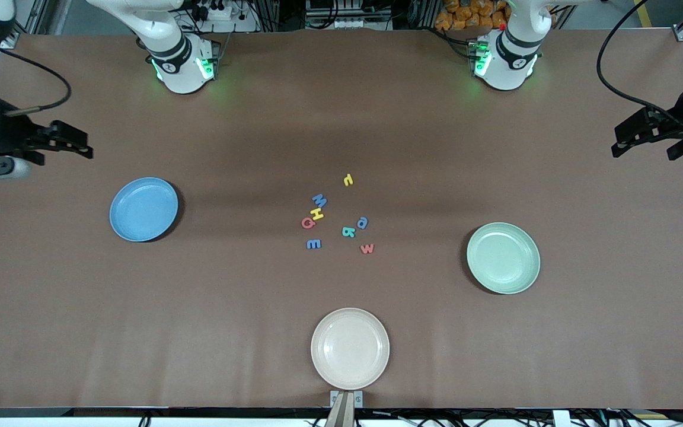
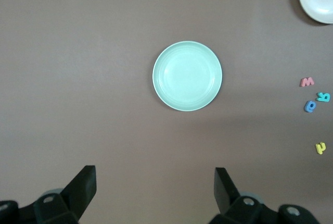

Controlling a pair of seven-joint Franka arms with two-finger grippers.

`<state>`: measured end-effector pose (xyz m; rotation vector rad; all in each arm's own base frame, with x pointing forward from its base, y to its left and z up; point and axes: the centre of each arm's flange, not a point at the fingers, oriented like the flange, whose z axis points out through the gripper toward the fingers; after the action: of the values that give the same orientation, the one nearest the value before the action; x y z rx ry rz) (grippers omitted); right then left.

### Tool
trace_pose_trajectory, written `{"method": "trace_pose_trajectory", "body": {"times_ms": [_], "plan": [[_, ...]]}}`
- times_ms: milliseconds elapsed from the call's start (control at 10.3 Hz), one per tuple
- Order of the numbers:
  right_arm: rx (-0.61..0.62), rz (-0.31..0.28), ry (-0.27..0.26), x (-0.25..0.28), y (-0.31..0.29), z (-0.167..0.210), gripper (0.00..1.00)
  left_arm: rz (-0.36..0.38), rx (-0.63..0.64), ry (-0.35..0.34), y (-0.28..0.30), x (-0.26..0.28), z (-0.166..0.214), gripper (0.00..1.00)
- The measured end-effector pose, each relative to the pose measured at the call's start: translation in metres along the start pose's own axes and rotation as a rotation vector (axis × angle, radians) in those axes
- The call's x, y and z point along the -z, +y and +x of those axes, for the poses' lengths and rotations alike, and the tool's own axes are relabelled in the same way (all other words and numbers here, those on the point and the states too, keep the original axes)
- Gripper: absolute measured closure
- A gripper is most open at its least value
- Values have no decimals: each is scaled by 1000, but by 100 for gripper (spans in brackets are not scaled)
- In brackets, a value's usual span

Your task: Sort uppercase to blue plate, lowercase to green plate

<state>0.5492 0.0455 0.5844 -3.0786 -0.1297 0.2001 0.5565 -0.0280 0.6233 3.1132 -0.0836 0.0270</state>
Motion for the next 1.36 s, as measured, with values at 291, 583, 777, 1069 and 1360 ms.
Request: {"method": "trace_pose_trajectory", "body": {"times_ms": [291,583,777,1069,1360], "plan": [[-11,-5,15,-58,-31,14,0,-6,39,-37,23,-60,36,0],[-55,-12,-12,-107,-56,13,0,-6,120,-55,69,-124,65,0],[-94,-21,-10,-130,-99,6,0,-2,156,-71,95,-165,78,0],[-179,-23,25,-163,-171,-12,0,-1,231,-70,114,-207,91,0],[-259,-8,66,-193,-231,-38,0,0,358,-62,125,-243,104,0]]}}
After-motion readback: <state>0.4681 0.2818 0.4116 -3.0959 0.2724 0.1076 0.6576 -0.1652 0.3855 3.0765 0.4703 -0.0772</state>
